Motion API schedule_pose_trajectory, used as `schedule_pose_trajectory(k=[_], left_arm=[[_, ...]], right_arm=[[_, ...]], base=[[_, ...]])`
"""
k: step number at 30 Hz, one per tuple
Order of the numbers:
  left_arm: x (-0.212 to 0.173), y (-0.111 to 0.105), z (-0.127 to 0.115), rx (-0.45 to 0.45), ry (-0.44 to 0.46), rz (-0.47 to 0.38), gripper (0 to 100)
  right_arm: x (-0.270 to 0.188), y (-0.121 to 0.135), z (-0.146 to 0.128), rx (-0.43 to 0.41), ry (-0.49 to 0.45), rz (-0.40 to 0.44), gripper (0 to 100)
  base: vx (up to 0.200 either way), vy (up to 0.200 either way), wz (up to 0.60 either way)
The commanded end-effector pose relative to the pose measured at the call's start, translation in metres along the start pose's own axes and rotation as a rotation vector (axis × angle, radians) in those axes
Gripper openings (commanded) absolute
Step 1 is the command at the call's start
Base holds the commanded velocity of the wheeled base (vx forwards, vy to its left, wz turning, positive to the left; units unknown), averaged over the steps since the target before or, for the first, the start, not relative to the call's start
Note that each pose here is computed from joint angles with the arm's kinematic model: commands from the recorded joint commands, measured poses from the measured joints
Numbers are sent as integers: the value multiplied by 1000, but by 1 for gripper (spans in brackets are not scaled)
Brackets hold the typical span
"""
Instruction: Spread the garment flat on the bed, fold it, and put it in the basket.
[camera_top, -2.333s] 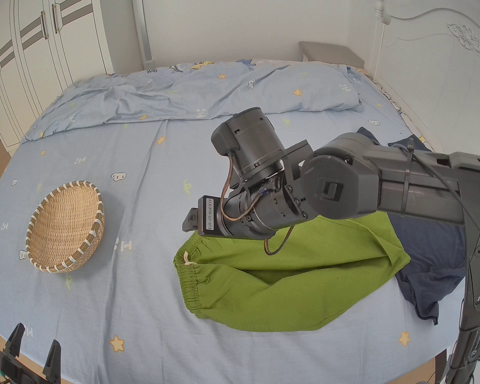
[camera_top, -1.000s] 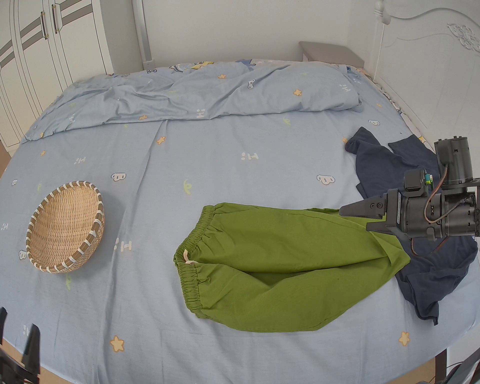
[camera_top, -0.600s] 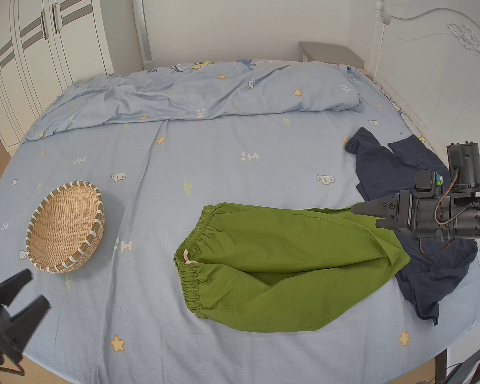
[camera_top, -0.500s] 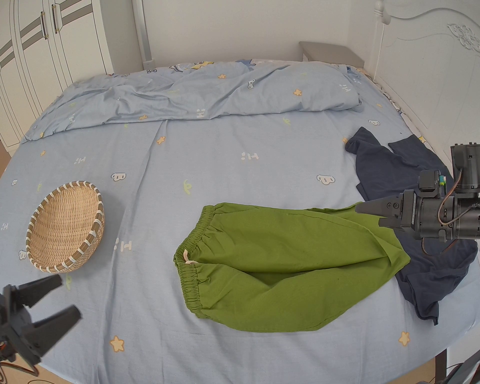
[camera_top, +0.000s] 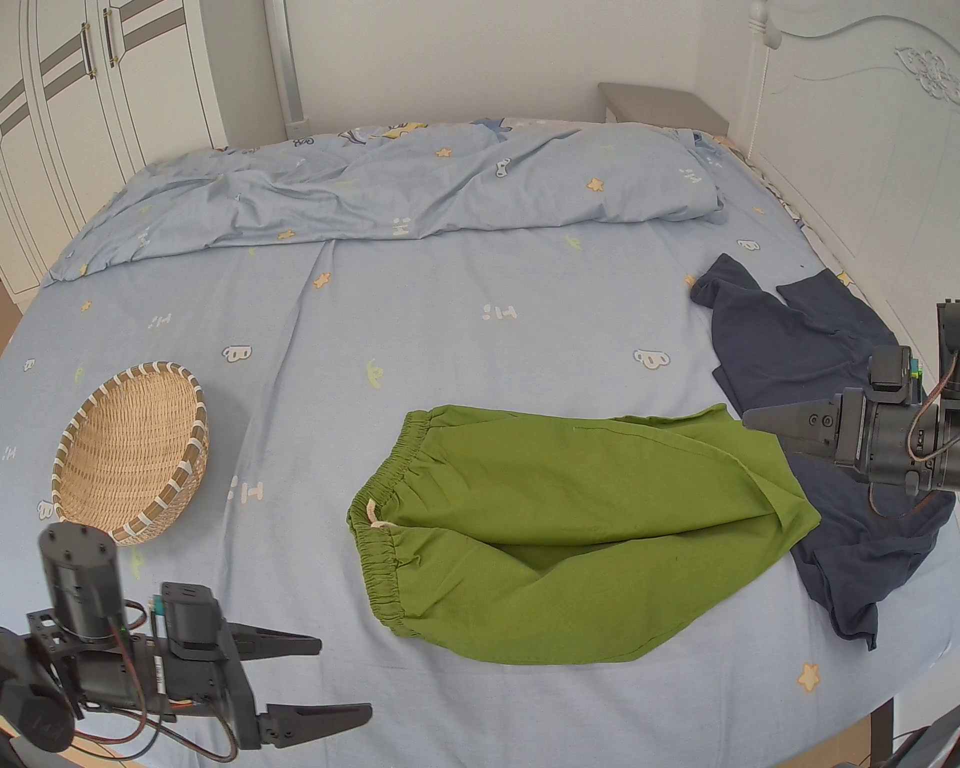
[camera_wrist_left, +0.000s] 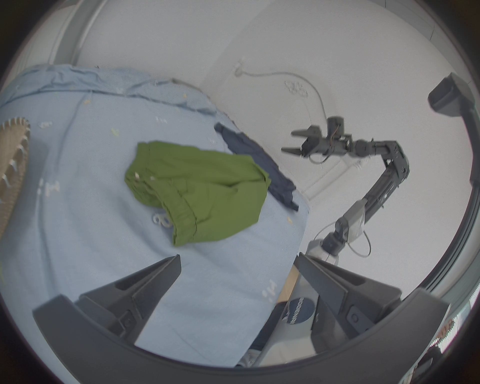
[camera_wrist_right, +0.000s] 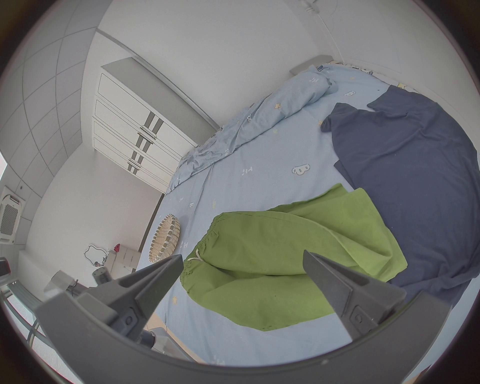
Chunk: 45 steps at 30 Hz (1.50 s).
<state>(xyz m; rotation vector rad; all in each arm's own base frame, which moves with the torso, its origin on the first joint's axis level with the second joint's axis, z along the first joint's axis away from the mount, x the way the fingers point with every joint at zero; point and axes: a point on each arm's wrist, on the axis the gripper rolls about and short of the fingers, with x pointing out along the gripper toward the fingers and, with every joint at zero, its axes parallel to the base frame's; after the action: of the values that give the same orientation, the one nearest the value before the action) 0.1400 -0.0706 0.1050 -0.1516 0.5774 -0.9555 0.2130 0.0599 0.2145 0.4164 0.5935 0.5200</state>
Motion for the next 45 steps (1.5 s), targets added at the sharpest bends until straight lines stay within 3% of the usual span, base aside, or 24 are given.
schedule_pose_trajectory(k=[1,12,22,45], left_arm=[[41,43,-51,-71,242,-64,100],[53,52,-34,74,71,-48,100],[84,75,-21,149,-13,-8,100],[117,89,-14,184,-44,-43,100]], right_arm=[[-15,-3,-4,-28,-37,-5,100],[-16,-1,-5,-37,-43,7,100],[-24,3,-3,-52,-80,20,100],[-35,10,-4,-71,-109,39,100]], base=[[0,0,0],[0,0,0],[0,0,0],[0,0,0]])
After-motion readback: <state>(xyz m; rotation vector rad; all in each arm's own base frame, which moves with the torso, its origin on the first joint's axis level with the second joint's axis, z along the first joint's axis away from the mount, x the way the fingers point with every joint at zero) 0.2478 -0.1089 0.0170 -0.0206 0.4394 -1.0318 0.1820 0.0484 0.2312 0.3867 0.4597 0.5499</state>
